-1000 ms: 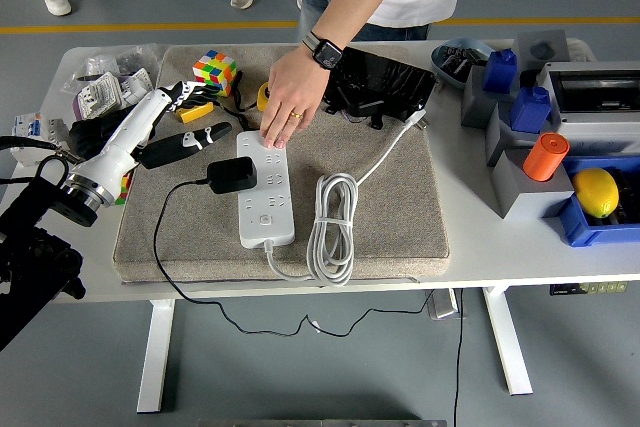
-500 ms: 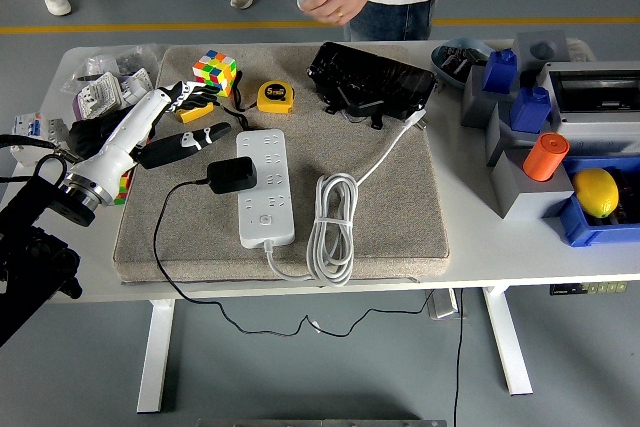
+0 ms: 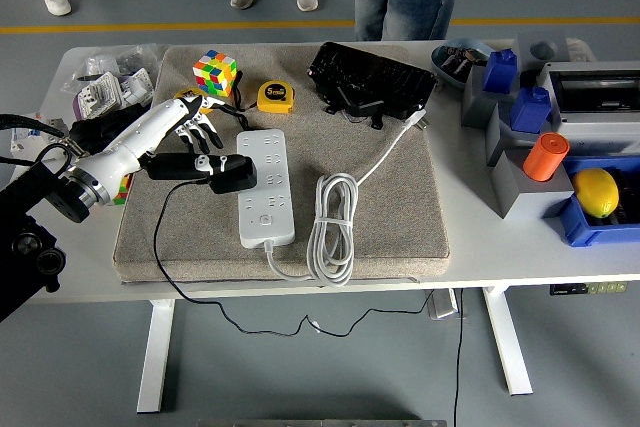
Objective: Put the plug near the board,insert it into the board,press the button,pull the plug out
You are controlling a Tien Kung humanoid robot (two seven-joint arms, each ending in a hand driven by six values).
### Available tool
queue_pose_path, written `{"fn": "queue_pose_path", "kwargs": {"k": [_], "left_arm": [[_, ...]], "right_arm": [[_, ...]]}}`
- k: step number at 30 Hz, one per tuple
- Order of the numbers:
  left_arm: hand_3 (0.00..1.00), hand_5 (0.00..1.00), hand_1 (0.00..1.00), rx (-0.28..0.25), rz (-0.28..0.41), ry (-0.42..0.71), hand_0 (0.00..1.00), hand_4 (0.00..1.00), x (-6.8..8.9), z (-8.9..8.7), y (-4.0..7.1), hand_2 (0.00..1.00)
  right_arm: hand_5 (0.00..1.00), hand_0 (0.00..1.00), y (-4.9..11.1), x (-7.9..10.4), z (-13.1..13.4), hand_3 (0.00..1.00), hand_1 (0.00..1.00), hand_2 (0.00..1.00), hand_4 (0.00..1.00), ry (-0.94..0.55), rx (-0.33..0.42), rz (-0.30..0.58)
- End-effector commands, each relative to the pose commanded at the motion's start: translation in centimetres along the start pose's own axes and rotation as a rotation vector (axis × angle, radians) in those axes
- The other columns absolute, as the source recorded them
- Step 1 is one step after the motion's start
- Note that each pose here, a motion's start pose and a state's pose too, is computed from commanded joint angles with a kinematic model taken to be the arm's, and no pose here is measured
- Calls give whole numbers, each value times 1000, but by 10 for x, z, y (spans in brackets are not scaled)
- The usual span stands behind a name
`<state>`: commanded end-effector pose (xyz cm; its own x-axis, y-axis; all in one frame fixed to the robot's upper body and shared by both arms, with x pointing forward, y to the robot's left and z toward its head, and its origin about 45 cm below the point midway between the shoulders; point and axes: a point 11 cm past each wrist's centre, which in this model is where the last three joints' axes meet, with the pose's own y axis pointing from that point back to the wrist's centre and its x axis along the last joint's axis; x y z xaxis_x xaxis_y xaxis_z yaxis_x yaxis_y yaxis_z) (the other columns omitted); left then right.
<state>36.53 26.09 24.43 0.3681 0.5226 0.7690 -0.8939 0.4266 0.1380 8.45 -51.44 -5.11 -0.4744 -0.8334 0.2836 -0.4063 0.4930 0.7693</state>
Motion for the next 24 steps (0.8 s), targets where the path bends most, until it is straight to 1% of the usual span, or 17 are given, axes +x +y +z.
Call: {"fn": "queue_pose_path", "kwargs": {"k": [1,2,7,8,11,14,16,24], "left_arm": [[827,23,214,6,-20,-9,98,791,-1,1,0,315],[841,2,136,15,-42,-19,45,793,-3,2,-1,239],[841,2,136,54,-167,-73,45,793,-18,8,-3,239],[839,2,112,58,-183,-81,31,802,-21,8,-3,205],[839,2,112,66,-232,-110,31,802,-30,9,-3,205],[834,2,114,71,-263,-130,31,797,-37,9,-3,203],[834,2,114,87,-293,-154,31,797,-42,6,-2,203],[829,2,113,127,-364,-205,28,790,-57,-2,0,201]], "right_arm": [[613,709,0,0,0,626,715,727,998,-2,0,1],[613,709,0,0,0,626,714,727,998,-2,0,1],[613,709,0,0,0,626,714,727,998,-7,0,2],[613,710,0,0,0,626,716,727,998,-8,0,2],[613,710,0,0,0,626,716,727,998,-12,2,2],[612,710,0,0,-1,625,715,727,998,-15,4,3],[612,710,0,0,-1,625,715,727,998,-19,3,3],[612,710,0,1,-2,625,715,727,998,-22,5,6]]}}
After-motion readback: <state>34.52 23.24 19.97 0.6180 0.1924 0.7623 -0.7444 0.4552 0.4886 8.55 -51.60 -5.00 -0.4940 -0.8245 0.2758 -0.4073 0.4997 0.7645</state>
